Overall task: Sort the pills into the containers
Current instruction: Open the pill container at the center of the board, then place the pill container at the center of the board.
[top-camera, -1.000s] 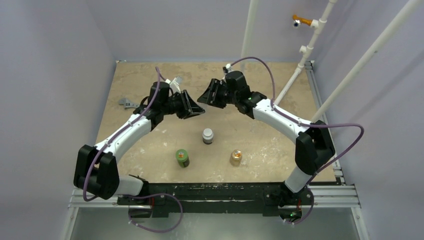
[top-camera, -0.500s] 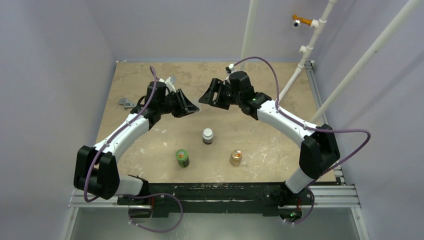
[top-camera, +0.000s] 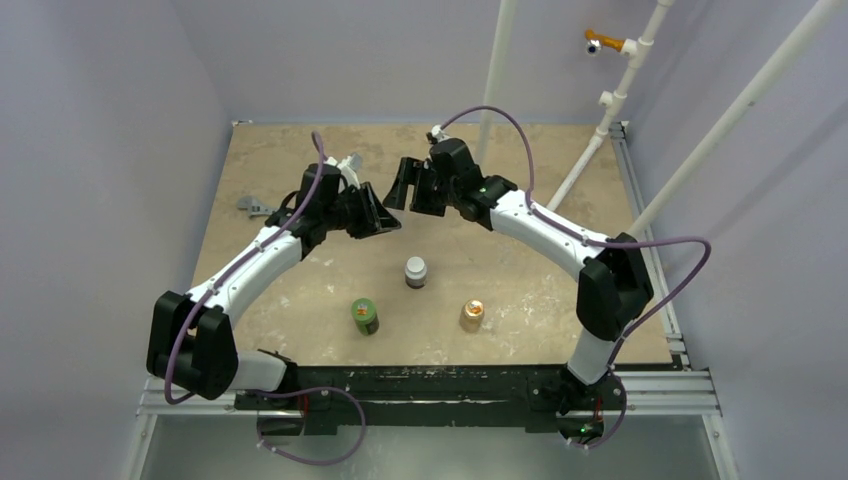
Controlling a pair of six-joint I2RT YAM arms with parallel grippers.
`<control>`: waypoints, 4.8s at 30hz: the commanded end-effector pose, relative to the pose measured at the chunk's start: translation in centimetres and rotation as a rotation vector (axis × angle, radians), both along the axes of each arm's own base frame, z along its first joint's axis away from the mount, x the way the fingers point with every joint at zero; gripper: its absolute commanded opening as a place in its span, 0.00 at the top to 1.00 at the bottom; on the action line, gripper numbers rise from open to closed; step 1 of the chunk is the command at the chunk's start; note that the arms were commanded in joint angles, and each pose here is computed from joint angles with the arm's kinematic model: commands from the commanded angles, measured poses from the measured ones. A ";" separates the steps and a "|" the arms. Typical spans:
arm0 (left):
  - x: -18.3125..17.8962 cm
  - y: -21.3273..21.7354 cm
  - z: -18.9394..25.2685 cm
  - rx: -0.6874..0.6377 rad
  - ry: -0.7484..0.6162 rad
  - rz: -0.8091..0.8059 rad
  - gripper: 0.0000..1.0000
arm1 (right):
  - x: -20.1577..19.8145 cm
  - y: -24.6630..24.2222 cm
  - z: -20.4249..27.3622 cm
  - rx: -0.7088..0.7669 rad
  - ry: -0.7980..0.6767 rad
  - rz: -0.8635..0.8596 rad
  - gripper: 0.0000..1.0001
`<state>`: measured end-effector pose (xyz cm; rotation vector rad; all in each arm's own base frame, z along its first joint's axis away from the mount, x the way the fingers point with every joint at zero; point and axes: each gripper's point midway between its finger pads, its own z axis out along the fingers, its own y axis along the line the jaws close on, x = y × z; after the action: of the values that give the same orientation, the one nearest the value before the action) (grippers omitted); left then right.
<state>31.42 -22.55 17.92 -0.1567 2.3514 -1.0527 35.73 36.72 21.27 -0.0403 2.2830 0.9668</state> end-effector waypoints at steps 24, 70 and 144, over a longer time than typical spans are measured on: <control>0.6 -0.1 3.2 -0.006 -0.107 -0.009 1.00 | -0.6 -4.2 -0.7 -0.039 0.013 -0.100 0.68; -0.6 0.8 3.4 0.140 -0.139 -0.019 0.48 | 1.3 -13.2 -11.3 -0.467 0.061 -0.238 1.00; -1.7 8.4 4.2 0.330 -0.113 0.205 0.12 | -6.6 -3.2 -6.0 -0.509 -0.104 0.080 0.28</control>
<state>29.53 -14.83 20.00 -0.2071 2.3764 -0.5699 28.78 32.12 13.92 -0.3610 2.4153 0.3787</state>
